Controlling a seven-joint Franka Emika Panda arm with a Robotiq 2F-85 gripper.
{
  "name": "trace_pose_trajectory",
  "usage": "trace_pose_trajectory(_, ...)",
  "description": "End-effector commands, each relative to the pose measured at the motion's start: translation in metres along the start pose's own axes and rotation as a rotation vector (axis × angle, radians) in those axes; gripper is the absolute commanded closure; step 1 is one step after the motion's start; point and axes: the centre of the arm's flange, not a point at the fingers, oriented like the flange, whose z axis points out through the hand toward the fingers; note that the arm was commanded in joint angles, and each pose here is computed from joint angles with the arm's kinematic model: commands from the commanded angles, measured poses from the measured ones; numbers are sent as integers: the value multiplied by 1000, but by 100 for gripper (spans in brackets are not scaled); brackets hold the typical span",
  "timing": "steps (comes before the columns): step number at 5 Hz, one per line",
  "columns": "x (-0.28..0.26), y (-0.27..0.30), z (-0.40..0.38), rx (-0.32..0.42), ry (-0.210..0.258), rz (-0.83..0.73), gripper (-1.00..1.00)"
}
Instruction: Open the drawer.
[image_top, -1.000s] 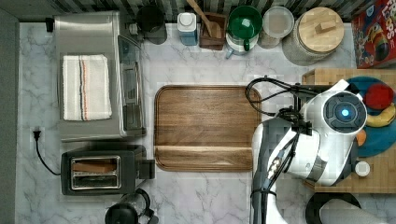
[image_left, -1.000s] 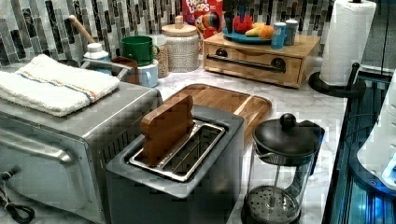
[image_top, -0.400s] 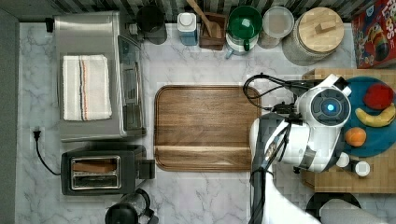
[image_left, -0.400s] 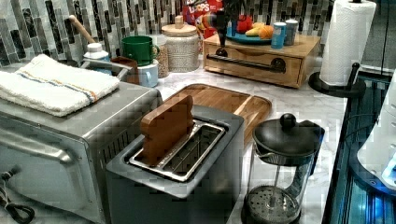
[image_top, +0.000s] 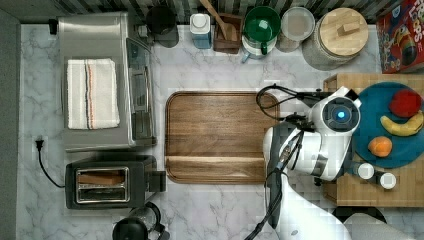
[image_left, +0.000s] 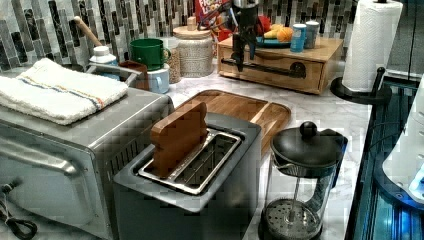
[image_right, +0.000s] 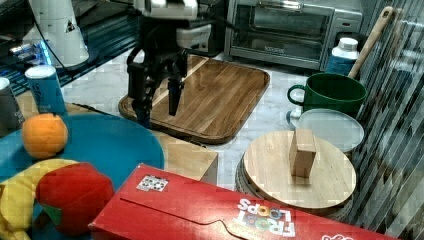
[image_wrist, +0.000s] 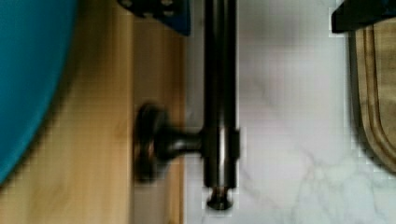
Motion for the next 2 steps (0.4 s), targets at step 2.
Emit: trace_pose_trajectory(2,23,-6,0,2,-23,11,-100)
